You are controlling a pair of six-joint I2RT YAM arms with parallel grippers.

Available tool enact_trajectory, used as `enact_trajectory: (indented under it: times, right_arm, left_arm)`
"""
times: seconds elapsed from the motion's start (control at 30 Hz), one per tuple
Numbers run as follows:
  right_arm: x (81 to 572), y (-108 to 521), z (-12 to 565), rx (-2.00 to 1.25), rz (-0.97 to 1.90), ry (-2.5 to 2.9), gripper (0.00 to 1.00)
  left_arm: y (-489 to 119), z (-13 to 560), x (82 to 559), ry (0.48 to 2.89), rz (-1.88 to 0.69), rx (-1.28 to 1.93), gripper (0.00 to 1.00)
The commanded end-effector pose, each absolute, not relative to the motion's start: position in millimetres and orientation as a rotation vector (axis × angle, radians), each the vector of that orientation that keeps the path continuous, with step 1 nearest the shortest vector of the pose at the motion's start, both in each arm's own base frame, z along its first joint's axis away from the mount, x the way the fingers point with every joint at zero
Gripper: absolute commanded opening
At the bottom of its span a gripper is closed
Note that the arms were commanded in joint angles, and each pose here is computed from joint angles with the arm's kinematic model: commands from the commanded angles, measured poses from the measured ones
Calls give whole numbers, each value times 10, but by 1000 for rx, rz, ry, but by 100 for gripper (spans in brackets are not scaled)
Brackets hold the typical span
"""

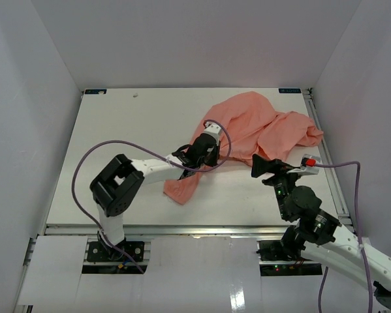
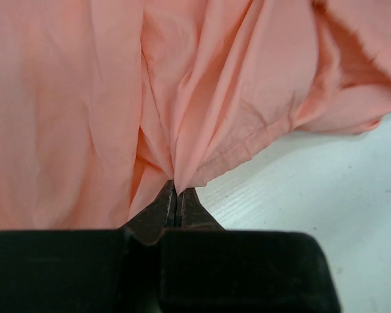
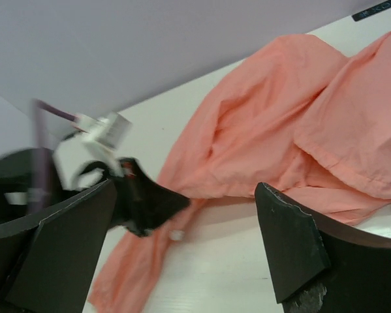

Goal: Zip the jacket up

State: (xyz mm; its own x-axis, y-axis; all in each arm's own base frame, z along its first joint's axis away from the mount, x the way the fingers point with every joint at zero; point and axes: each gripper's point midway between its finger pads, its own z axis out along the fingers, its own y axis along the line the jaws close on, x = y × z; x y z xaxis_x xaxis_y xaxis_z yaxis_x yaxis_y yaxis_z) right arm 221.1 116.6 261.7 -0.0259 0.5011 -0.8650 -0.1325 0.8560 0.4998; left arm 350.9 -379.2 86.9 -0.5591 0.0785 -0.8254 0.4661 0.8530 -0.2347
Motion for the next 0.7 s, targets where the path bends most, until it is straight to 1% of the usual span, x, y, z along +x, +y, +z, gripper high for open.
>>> enact_trajectory:
  times: [0.0, 0.1, 0.2, 0.23, 0.3, 0.4, 0.43, 0.47, 0.5, 0.53, 0.57, 0.67]
  right_arm:
    - [2432, 1349, 2513, 259, 362, 1586, 93]
    - [2582, 1393, 2538, 260, 250, 1627, 93]
    - [2820, 1351, 2265, 276, 116, 1738, 94]
    - [2880, 1311, 2169, 283, 87, 1780, 94]
    - [3010, 1192, 1936, 343, 64, 1862, 96]
    - [3174, 994, 1642, 422, 37, 1932, 99]
    - [3228, 986, 1579, 418, 35, 1947, 98]
    - [3296, 1009, 1516, 405, 39, 1963, 95]
    - [3354, 1054, 1400, 389, 36, 1997, 93]
    - [3404, 1085, 1353, 376, 20, 2017, 92]
    - [3454, 1113, 1326, 369, 9, 2029, 91]
    - [3623, 1204, 1259, 362, 1, 2059, 89]
  left_arm:
    - [-3375, 1416, 3459, 2064, -494, 304, 0]
    - [-3061, 1354, 3407, 2091, -420, 240, 0]
    - [-2705, 1199, 3408, 2163, -346, 130, 0]
    - [-2627, 1163, 3409, 2178, -334, 96, 2]
    - [-2457, 1065, 3377, 2218, -293, 35, 8]
    - [-2237, 944, 3346, 2259, -215, -16, 12]
    - [-2171, 911, 3340, 2271, -189, -30, 15]
    - [-2108, 884, 3336, 2283, -165, -46, 21]
    - [-2058, 879, 3336, 2283, -142, -60, 30]
    - [-2042, 874, 3322, 2285, -139, -68, 43]
    - [-2034, 875, 3307, 2284, -144, -76, 51]
    - [-2024, 883, 3258, 2262, -184, -80, 62]
